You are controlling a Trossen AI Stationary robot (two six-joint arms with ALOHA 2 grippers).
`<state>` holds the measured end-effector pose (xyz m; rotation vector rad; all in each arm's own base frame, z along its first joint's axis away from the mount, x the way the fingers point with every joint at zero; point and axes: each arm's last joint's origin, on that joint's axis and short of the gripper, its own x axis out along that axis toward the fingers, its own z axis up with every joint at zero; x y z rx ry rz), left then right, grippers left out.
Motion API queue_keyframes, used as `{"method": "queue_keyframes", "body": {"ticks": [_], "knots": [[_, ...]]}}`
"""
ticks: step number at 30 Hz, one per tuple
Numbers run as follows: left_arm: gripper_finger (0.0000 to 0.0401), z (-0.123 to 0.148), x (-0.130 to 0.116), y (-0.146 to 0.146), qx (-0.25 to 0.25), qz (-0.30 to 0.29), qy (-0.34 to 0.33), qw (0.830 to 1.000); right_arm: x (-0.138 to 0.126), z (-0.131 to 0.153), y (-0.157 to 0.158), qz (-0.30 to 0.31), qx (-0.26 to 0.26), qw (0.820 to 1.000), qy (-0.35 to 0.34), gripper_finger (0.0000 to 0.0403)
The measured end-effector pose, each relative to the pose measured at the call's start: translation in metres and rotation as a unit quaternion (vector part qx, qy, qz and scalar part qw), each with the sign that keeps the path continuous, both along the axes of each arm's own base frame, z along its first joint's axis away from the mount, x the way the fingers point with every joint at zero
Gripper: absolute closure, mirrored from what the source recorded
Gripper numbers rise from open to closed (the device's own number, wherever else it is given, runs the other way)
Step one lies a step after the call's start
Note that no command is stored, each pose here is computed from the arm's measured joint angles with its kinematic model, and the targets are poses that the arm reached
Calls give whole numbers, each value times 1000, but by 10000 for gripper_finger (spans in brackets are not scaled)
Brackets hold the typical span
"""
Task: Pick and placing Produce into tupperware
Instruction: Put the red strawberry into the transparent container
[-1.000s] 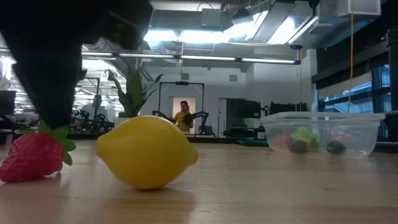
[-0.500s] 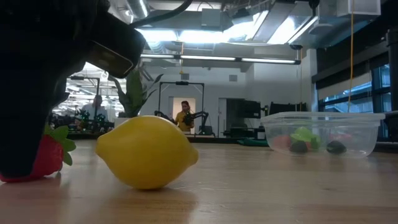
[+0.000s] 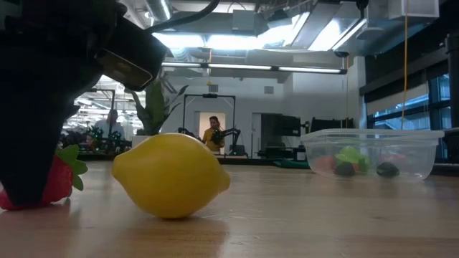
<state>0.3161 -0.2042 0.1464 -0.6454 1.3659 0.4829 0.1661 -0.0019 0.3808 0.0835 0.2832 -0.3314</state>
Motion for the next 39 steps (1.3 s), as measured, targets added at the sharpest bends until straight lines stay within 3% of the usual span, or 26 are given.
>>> {"method": "queue_keyframes", "body": {"ticks": [33, 39], "knots": [[140, 0, 1, 0, -1, -1, -3, 1000, 0, -1, 0, 0, -1, 1000, 5, 199], [140, 0, 1, 0, -1, -1, -3, 1000, -2, -6, 0, 0, 0, 999, 32, 199]]}}
